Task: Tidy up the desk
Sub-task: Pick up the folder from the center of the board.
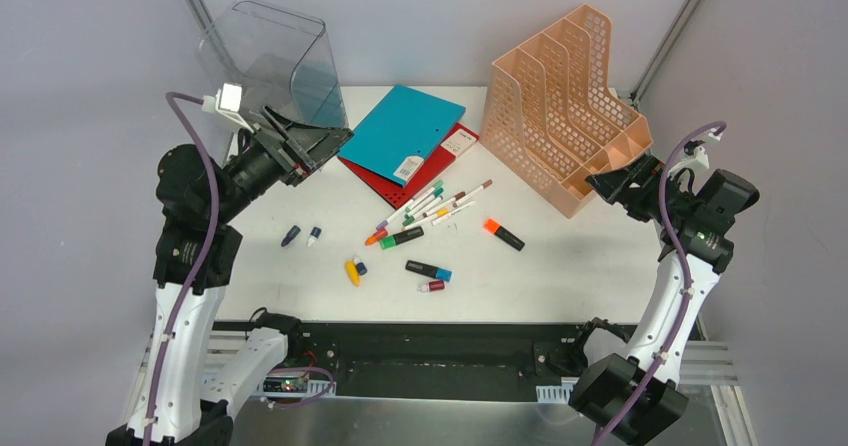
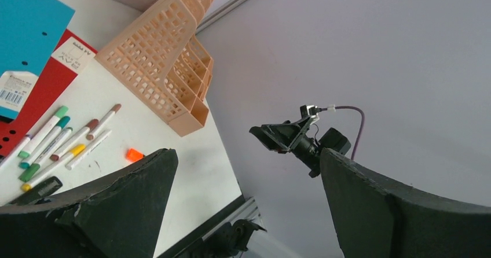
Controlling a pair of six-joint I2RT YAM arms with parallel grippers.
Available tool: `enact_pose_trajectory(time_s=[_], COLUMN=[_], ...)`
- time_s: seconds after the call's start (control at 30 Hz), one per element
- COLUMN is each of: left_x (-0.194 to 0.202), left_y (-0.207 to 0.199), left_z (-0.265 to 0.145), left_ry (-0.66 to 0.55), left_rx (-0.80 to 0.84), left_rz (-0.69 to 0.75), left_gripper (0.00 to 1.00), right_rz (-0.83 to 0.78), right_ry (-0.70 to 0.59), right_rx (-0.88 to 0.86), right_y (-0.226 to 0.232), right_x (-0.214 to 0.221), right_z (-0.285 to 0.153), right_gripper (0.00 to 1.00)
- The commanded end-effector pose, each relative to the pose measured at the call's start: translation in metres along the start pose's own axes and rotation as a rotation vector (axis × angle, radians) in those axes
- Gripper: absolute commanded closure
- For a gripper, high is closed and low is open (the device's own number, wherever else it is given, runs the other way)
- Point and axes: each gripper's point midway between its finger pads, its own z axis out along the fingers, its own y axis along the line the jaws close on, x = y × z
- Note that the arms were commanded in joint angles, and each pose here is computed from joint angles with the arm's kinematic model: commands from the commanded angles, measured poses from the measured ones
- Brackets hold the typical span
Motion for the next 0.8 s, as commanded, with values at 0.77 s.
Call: enact_pose_trajectory(time_s=[0.77], left_x=[-0.002], left_y=[0.024], left_z=[0.010], left_ry=[-0.017], left_rx=[-0.038], left_rz=[0.055], left_gripper=[0.01], right_rz=[-0.062], right_ry=[0.013], right_rx=[-0.013], right_y=[0.002], right_x=[-0.003], right_z=[0.002], right_gripper=[0.00])
